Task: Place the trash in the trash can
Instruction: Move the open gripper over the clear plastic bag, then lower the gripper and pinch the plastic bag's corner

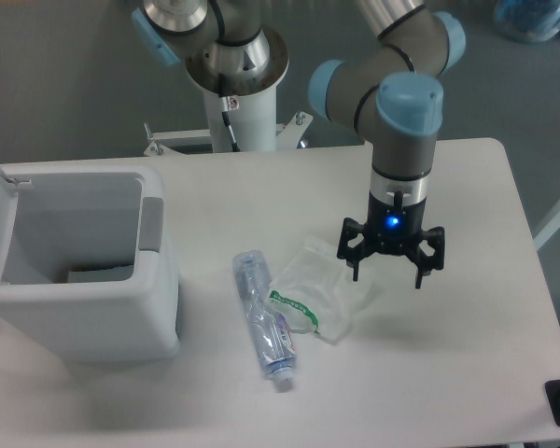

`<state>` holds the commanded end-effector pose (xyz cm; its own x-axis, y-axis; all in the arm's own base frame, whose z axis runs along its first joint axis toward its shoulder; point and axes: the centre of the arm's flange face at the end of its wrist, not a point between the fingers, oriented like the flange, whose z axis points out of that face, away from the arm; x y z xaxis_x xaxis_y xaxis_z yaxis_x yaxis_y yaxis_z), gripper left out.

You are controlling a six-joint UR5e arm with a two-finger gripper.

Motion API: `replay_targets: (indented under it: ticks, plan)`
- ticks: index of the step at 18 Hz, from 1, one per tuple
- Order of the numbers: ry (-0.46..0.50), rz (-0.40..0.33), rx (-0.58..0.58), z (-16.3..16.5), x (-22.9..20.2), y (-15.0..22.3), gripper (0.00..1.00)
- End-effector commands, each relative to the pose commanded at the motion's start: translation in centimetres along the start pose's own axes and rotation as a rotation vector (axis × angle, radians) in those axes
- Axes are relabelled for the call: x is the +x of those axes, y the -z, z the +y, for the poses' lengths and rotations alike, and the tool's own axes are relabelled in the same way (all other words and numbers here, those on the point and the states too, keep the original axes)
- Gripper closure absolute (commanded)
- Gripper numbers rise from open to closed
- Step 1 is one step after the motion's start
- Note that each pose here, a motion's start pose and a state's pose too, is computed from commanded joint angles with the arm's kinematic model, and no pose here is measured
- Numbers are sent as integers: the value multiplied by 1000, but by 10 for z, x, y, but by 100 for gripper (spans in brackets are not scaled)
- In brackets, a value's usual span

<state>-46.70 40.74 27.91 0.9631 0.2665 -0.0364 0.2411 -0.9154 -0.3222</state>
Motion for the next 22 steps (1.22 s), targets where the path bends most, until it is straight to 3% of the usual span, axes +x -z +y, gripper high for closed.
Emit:
replay_targets:
  ticks: [4, 9, 11, 16, 21, 22]
  plan:
    - [33, 56, -55, 21, -1, -30, 0]
    - [53, 74, -90, 39, -6, -48, 0]
    - [50, 45, -132, 45, -9, -52, 0]
    - [49, 54, -148, 48, -6, -61, 0]
    - [43, 67, -151, 45, 4, -69, 9]
    - [40, 75, -153, 46, 6, -71, 15]
